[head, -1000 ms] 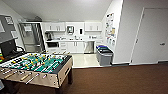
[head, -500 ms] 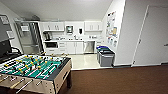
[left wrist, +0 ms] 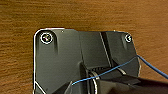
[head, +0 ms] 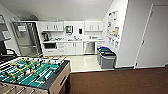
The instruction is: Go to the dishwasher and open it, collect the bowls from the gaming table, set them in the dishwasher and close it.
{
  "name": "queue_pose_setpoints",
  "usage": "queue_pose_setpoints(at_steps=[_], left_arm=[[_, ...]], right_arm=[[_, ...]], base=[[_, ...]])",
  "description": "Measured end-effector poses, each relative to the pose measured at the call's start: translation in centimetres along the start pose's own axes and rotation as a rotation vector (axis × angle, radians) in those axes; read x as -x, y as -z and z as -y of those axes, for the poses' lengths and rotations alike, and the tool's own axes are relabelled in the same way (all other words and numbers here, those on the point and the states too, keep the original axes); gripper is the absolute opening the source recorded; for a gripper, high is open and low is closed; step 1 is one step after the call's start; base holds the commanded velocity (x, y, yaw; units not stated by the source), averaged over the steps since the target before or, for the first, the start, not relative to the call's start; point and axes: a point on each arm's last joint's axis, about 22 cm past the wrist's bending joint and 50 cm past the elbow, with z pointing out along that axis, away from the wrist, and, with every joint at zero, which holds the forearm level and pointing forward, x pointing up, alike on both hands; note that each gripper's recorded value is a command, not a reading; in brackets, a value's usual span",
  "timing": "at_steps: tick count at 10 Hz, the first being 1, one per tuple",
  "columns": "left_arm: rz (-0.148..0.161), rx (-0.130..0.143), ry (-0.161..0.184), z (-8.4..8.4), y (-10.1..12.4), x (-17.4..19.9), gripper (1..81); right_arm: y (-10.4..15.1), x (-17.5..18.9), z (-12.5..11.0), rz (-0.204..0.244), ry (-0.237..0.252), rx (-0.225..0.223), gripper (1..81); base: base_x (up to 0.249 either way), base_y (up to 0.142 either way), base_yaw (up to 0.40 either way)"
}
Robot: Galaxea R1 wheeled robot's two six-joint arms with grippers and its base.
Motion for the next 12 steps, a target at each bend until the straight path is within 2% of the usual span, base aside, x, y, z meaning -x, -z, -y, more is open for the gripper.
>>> queue_pose_setpoints(at_steps=[12], left_arm=[[0.000, 0.010, 0.000, -0.82, -0.36, 0.04, 81.1]], right_arm=[[-0.07, -0.17, 0.08, -0.002, 0.001, 0.000, 81.1]], base=[[0.277, 0.000, 0.000]])
